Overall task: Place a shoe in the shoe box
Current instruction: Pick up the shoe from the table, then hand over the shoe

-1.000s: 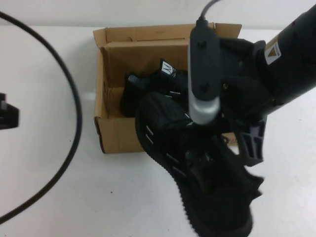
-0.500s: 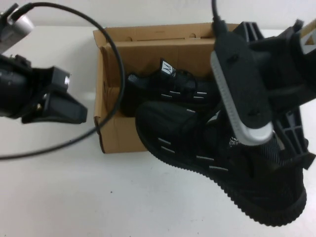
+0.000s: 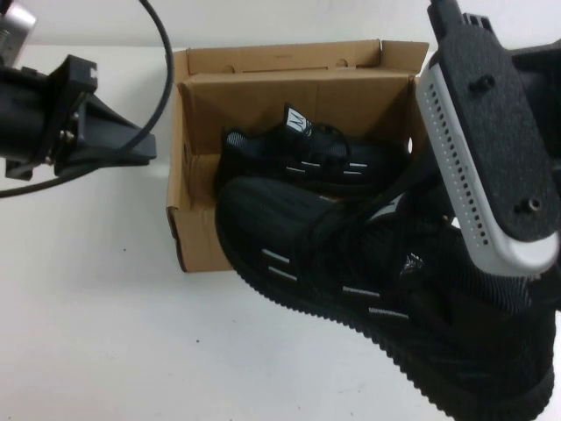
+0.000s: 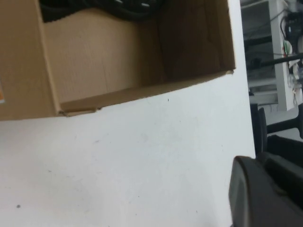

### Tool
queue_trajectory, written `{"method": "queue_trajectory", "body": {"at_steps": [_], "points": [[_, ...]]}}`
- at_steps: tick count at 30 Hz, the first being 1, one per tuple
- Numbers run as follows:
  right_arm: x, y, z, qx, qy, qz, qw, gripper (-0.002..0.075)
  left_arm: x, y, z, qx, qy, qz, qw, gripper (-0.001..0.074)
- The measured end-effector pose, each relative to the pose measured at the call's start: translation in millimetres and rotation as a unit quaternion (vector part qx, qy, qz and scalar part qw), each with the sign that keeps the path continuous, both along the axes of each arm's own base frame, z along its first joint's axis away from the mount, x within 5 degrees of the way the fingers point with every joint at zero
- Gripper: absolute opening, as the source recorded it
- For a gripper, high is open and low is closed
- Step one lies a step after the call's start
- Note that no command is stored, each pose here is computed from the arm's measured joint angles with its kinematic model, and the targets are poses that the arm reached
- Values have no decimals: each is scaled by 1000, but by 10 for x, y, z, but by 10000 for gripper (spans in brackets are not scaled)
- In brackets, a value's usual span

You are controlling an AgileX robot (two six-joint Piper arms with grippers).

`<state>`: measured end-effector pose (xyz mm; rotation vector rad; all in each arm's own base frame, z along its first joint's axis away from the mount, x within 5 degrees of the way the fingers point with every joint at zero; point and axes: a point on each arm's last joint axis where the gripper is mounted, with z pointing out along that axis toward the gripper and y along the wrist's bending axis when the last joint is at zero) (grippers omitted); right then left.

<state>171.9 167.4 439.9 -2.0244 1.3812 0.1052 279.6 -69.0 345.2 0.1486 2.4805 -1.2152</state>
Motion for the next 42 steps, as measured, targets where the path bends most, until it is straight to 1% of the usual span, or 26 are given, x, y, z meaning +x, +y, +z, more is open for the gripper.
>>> {"method": "queue_trajectory", "body": {"at_steps": [2, 3, 4, 7, 9, 10, 12, 22, 27, 28, 29, 30, 32, 33, 34, 35, 42], "points": [[-8, 7, 3, 2, -1, 8, 1000, -6, -15, -60, 1, -1, 0, -11, 1000, 79], [-9, 9, 3, 2, -1, 10, 1000, -6, -27, -101, 0, 0, 1, -17, 1000, 140], [-12, 12, 4, 4, -1, 13, 1000, -6, -41, -144, -4, 1, 6, -22, 1000, 221], [-18, 17, 7, 5, -2, 20, 1000, -6, -91, -280, -21, 5, 33, -31, 999, 517], [-21, 21, 8, 7, -2, 23, 1000, -6, -121, -358, -24, 5, 40, -41, 998, 613], [-21, 21, 8, 6, -3, 24, 1000, -6, -138, -399, -24, 5, 41, -48, 998, 640], [-22, 22, 9, 7, -3, 25, 1000, -6, -165, -464, -23, 5, 42, -59, 997, 666], [-20, 28, 5, 7, -2, 27, 1000, -6, -294, -730, -6, -5, 41, -110, 993, 669], [-21, 27, 4, 6, -1, 27, 1000, -6, -331, -794, -18, 7, 27, -131, 991, 668], [-21, 27, 4, 6, -1, 27, 1000, -6, -332, -794, -20, 8, 28, -131, 991, 653], [-21, 27, 4, 6, -1, 27, 1000, -6, -331, -792, -21, 9, 28, -130, 991, 620], [-21, 27, 4, 6, -1, 27, 1000, -6, -329, -790, -25, 12, 27, -130, 991, 548], [-20, 25, 3, 5, -2, 27, 1000, -6, -321, -785, -31, 16, 24, -127, 992, 345], [-20, 25, 3, 5, -2, 27, 1000, -6, -317, -783, -36, 18, 23, -126, 992, 229], [-18, 25, 4, 5, -3, 26, 1000, -6, -312, -784, -40, 19, 23, -126, 992, 155], [-17, 25, 5, 6, -4, 26, 1000, -6, -311, -784, -40, 19, 21, -127, 992, 114], [-8, 29, 11, 9, -9, 24, 1000, -6, -311, -784, -40, 21, 11, -134, 991, 108]]}}
